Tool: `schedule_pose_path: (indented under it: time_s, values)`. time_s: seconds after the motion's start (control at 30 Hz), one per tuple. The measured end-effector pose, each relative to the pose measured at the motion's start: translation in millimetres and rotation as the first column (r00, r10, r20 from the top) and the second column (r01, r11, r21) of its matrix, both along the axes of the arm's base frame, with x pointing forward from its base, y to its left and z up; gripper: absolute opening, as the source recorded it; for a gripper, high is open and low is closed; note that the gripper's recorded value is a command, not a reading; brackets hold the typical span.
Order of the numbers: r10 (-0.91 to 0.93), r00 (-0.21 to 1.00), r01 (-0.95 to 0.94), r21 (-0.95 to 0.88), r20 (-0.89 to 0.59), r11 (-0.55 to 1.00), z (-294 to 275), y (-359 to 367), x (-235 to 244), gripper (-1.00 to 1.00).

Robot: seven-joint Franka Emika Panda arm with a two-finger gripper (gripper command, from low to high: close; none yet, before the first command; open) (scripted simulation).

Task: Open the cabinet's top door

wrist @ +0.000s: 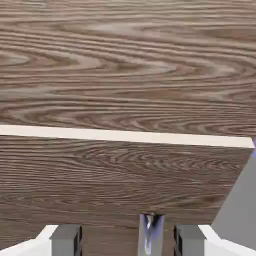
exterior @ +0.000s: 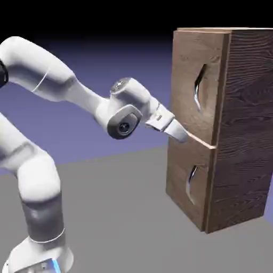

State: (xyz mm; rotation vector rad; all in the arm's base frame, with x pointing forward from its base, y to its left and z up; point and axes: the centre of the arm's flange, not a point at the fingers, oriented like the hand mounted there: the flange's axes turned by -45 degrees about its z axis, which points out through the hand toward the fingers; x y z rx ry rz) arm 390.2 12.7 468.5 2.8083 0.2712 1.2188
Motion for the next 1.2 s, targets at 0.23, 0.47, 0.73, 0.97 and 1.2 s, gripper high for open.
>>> schedule_pose_path:
  time_s: [0.23,0.47,0.73,0.97,1.2]
  values:
    - [0.231,0.972,-0.215,-0.268,0.030,0.939,23.5,18.3,-1.3,0.00]
    - [0.430,0.903,-0.365,-0.528,0.001,0.767,42.1,32.0,-6.5,0.00]
    - [0.592,0.800,-0.438,-0.768,-0.096,0.467,57.5,40.3,-14.7,0.00]
    - [0.662,0.716,-0.418,-0.896,-0.222,0.151,66.5,40.7,-22.0,0.00]
    - [0.663,0.654,-0.337,-0.925,-0.364,-0.176,72.1,34.4,-27.9,0.00]
